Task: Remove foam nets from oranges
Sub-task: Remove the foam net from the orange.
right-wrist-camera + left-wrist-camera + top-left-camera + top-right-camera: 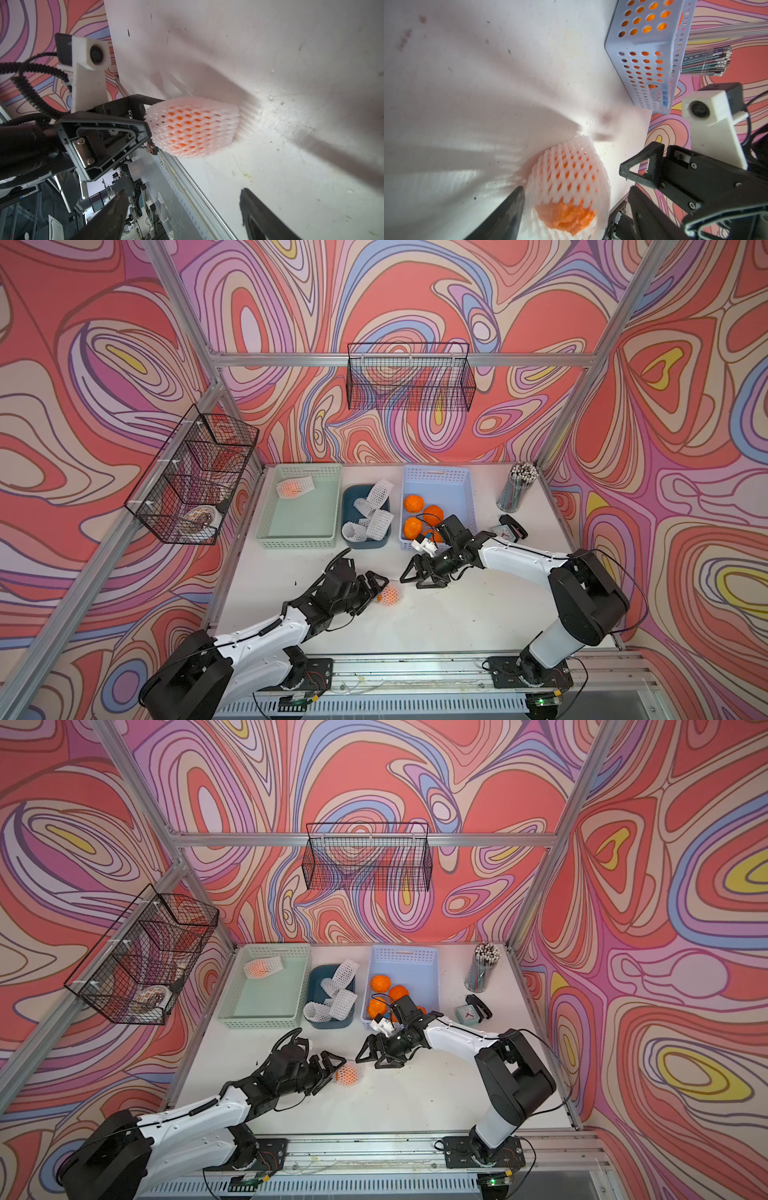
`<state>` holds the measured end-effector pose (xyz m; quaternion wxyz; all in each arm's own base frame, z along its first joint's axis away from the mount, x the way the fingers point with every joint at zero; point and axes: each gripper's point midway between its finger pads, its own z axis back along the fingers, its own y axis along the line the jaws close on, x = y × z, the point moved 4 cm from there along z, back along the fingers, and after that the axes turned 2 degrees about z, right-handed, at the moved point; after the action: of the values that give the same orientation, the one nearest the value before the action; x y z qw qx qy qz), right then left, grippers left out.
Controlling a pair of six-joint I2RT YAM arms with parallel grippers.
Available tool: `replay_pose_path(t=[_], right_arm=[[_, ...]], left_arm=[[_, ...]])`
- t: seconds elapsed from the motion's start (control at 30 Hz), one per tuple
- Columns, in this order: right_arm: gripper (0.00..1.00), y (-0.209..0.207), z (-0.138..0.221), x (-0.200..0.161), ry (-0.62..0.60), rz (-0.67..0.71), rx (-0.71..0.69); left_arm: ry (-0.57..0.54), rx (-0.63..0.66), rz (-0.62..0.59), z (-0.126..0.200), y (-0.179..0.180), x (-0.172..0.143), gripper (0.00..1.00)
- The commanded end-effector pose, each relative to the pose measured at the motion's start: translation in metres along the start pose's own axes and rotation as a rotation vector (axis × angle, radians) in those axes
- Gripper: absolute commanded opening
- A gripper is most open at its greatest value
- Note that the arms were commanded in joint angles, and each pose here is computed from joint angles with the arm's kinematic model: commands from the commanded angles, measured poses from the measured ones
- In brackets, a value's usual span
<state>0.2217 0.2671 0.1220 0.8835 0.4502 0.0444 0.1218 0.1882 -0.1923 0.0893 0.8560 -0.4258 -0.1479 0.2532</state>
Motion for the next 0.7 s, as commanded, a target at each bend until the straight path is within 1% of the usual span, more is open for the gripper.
replay_pose_path(t=[0.0, 0.17, 0.27, 0.47, 0.53, 0.67], right_arm=[[0.85, 0.006, -0.003, 0.007, -0.009, 0.023, 0.006], [0.84, 0.012, -0.006, 0.008, 0.002, 0.035, 0.016], [0.81, 0.014, -0.01, 0.007, 0.015, 0.041, 0.02], [0.74, 0.017, -0.018, 0.006, 0.041, 0.046, 0.013], [0.73, 0.017, -0.019, 0.006, 0.043, 0.046, 0.01], [0.7, 0.018, -0.019, 0.007, 0.04, 0.047, 0.008]], left_arm=[[0.002, 0.005, 0.013, -0.001, 0.005, 0.0, 0.78], [-0.001, 0.003, 0.016, -0.001, 0.006, 0.001, 0.69], [0.004, -0.006, 0.014, -0.002, 0.001, 0.001, 0.64], [0.023, -0.018, 0.015, -0.005, -0.002, -0.001, 0.45], [0.022, -0.024, 0.013, -0.004, -0.005, 0.0, 0.39], [0.022, -0.03, 0.003, -0.002, -0.01, 0.0, 0.32]])
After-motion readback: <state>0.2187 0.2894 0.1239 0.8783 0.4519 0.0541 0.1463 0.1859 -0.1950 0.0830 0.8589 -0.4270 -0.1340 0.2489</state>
